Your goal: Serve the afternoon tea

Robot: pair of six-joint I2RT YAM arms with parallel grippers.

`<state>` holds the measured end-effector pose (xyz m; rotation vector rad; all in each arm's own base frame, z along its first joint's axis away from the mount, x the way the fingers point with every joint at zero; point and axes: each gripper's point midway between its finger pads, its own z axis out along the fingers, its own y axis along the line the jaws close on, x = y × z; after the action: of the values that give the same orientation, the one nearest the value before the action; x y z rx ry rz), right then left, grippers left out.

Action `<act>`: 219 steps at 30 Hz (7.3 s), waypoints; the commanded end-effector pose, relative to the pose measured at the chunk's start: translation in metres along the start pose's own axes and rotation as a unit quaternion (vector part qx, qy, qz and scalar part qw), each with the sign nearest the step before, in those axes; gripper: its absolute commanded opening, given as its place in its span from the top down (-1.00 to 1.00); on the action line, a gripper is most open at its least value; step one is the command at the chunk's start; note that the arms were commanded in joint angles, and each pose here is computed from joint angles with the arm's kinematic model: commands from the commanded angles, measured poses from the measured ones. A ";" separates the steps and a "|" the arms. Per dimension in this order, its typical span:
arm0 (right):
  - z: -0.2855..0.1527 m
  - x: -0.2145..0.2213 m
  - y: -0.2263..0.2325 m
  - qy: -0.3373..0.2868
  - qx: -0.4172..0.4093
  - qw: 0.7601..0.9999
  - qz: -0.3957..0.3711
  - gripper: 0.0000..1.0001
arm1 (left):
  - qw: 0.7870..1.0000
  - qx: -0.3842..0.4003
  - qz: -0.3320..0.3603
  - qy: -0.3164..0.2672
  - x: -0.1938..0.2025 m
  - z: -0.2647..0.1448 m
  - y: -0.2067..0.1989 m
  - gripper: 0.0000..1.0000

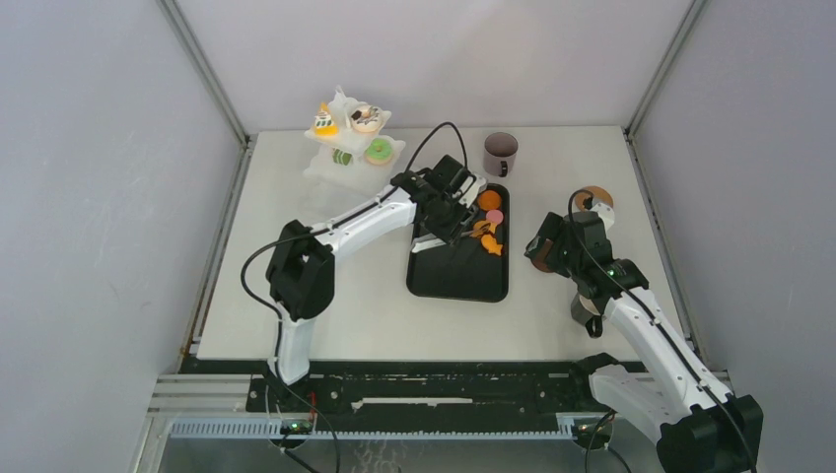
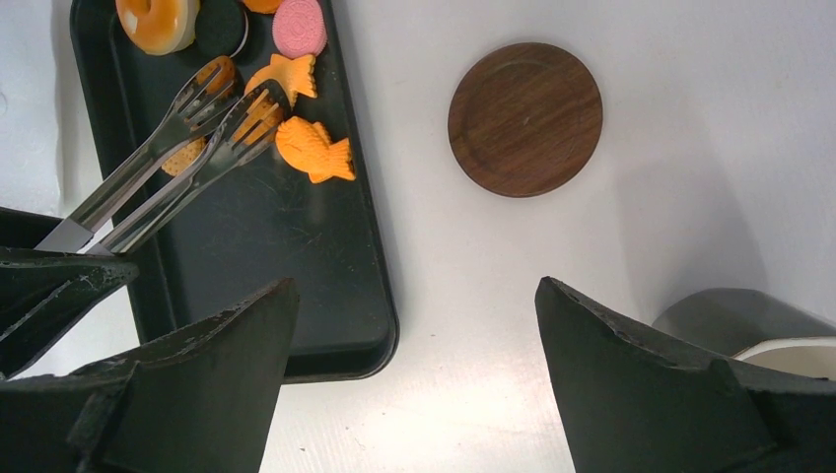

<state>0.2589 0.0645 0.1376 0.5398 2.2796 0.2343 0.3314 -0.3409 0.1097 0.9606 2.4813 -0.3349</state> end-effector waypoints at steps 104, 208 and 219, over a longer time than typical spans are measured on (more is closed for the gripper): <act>-0.005 -0.011 0.019 -0.020 -0.035 0.999 -0.002 -0.95 | 0.913 -0.221 -0.280 -0.197 0.051 -0.195 0.166 0.87; -0.010 -0.012 0.004 -0.027 -0.015 1.000 -0.004 -0.95 | 0.906 0.052 -0.388 -0.157 -0.066 -0.019 0.068 0.42; -0.016 -0.011 0.001 -0.029 -0.014 0.999 0.002 -0.95 | 0.918 0.030 -0.349 -0.187 -0.068 -0.068 0.072 1.00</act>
<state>0.2540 0.0631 0.1474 0.5195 2.2485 0.2423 0.3948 -0.3057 0.1175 -0.1109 2.5575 -0.6900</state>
